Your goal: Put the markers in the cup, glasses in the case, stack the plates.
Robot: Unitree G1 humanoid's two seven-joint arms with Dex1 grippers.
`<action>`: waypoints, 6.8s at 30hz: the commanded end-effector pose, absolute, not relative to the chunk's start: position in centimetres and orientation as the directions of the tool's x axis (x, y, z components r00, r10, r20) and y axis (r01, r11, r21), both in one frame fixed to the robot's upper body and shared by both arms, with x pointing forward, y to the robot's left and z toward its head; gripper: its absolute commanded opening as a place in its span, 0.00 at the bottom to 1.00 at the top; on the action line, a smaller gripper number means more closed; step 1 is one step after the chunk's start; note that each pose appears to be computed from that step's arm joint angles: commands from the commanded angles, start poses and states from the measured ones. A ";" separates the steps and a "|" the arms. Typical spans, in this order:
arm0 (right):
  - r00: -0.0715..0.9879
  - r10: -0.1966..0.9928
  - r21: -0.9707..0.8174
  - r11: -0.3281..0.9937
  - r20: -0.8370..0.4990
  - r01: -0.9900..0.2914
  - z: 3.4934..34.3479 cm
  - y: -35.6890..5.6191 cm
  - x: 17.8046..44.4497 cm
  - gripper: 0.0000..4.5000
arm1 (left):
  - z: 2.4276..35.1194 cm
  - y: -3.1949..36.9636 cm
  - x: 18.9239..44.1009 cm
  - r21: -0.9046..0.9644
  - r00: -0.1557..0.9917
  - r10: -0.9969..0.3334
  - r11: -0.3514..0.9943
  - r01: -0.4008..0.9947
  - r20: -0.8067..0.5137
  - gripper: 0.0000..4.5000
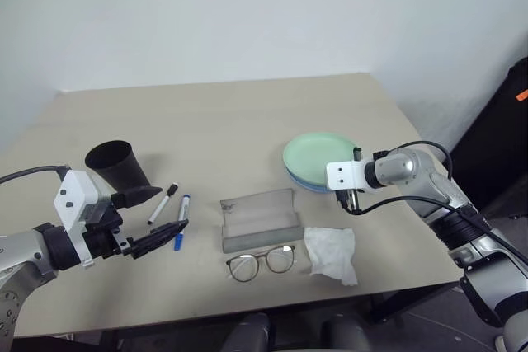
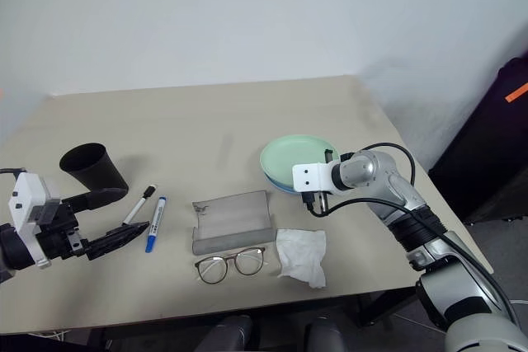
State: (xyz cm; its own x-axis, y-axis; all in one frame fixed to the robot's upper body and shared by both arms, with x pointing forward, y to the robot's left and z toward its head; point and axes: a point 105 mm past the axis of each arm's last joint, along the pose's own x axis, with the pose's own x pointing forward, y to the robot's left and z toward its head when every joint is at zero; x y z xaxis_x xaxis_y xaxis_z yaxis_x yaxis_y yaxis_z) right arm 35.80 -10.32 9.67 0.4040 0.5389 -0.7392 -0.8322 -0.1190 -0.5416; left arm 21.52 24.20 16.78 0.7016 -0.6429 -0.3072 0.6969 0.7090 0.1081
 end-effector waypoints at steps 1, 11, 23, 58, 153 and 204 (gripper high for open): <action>0.439 0.560 -0.590 -0.114 -0.703 -0.799 11.4 -10.1 36.2 0.01 | 18.0 24.2 21.5 0.155 0.713 -0.641 0.703 0.694 -0.286 1.00; 0.422 0.574 -0.574 -0.106 -0.702 -0.812 11.4 -10.0 36.0 0.25 | 18.0 24.2 21.5 0.154 0.712 -0.641 0.703 0.694 -0.286 1.00; 0.307 0.774 -0.478 0.006 -0.553 -0.878 17.3 -10.1 32.7 1.00 | 17.7 24.0 21.5 0.150 0.713 -0.642 0.704 0.694 -0.283 1.00; 0.033 0.691 -0.092 -0.048 -0.722 -0.995 6.4 -10.4 25.6 1.00 | 17.6 24.2 21.5 0.151 0.702 -0.643 0.696 0.703 -0.307 1.00; 0.228 0.914 -0.119 0.199 -0.335 -0.973 20.9 -11.0 31.6 0.78 | 9.7 16.4 21.7 -0.029 0.310 -0.811 0.372 0.928 -0.497 1.00; 0.283 0.889 -0.132 0.252 -0.359 -0.959 18.9 -10.7 30.9 1.00 | 6.3 12.8 22.8 -0.142 0.026 -0.796 0.139 0.980 -0.605 0.96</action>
